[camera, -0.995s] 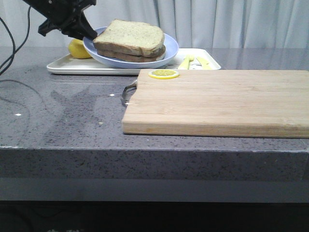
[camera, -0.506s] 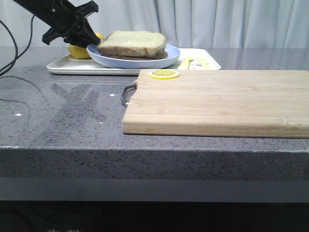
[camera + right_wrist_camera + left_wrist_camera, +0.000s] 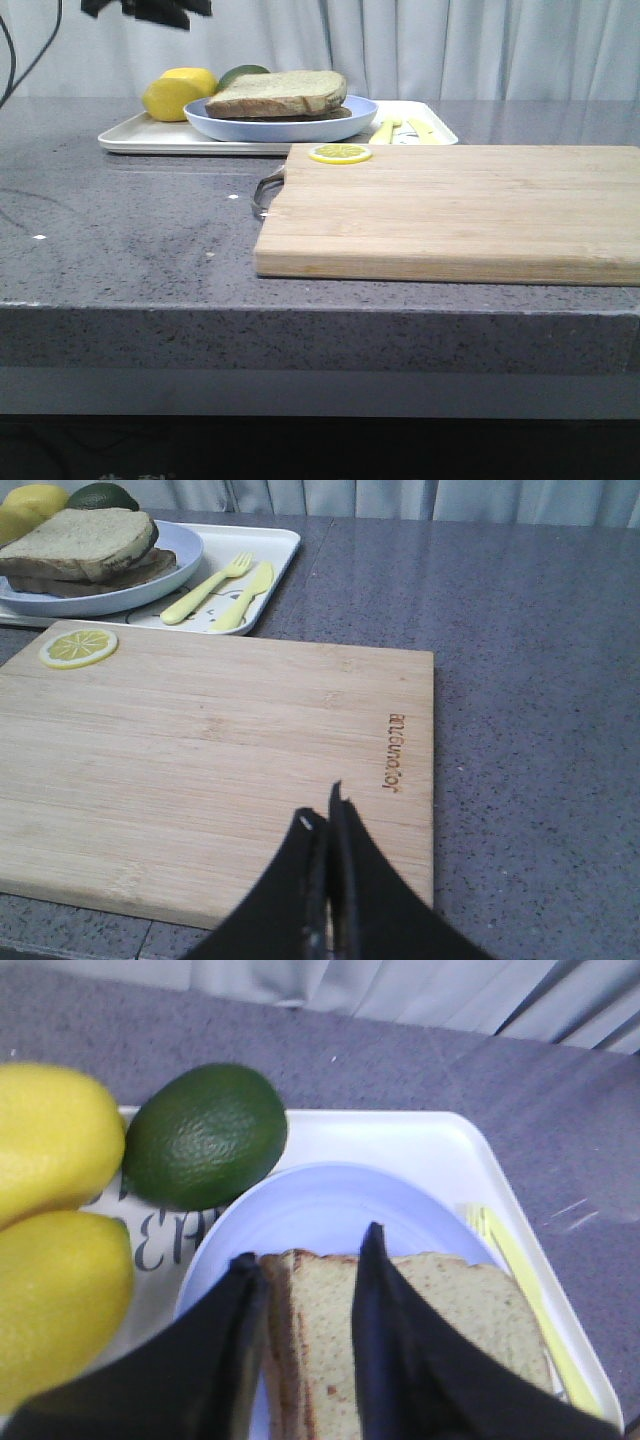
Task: Place bread and move sandwich to tray
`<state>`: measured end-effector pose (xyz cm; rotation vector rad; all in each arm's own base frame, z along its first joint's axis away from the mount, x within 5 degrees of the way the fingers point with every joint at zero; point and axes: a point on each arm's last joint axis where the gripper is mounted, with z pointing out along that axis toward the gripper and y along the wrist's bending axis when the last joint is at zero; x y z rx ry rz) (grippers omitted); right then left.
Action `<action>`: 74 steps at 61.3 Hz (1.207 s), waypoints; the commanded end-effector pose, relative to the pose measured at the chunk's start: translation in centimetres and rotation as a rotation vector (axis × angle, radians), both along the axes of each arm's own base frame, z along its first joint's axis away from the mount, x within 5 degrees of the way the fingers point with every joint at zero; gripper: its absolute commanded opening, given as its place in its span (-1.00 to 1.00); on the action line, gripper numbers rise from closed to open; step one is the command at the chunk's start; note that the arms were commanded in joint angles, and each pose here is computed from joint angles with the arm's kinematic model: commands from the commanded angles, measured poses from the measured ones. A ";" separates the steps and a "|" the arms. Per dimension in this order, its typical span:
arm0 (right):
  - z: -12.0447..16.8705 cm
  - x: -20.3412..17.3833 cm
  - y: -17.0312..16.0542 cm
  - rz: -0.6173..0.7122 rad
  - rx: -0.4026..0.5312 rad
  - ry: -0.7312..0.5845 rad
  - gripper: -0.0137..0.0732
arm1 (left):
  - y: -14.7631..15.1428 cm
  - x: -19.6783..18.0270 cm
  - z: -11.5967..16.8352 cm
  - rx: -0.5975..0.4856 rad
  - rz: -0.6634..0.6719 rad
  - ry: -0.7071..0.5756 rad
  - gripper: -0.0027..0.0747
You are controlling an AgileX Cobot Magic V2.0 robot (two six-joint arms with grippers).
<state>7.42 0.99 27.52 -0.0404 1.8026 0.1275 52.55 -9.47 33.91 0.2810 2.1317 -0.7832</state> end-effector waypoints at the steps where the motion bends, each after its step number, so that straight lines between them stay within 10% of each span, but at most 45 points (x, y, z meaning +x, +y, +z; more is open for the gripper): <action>1: 1.6 0.1 -0.3 -0.031 0.002 -0.101 -0.88 | -0.1 -2.6 6.5 -0.072 -0.009 -0.155 -0.95; 41: 1.6 0.1 -0.3 -0.030 0.002 -0.100 -0.88 | 0.7 -7.6 12.4 0.086 0.125 -0.194 -0.98; 62: 1.6 0.1 -0.3 -0.030 0.002 -0.100 -0.88 | -2.5 -13.7 18.1 0.292 0.266 -0.324 -0.98; 74: 1.6 0.1 -0.3 -0.030 0.002 -0.100 -0.88 | -3.6 -15.7 16.4 0.464 0.237 -0.177 -0.98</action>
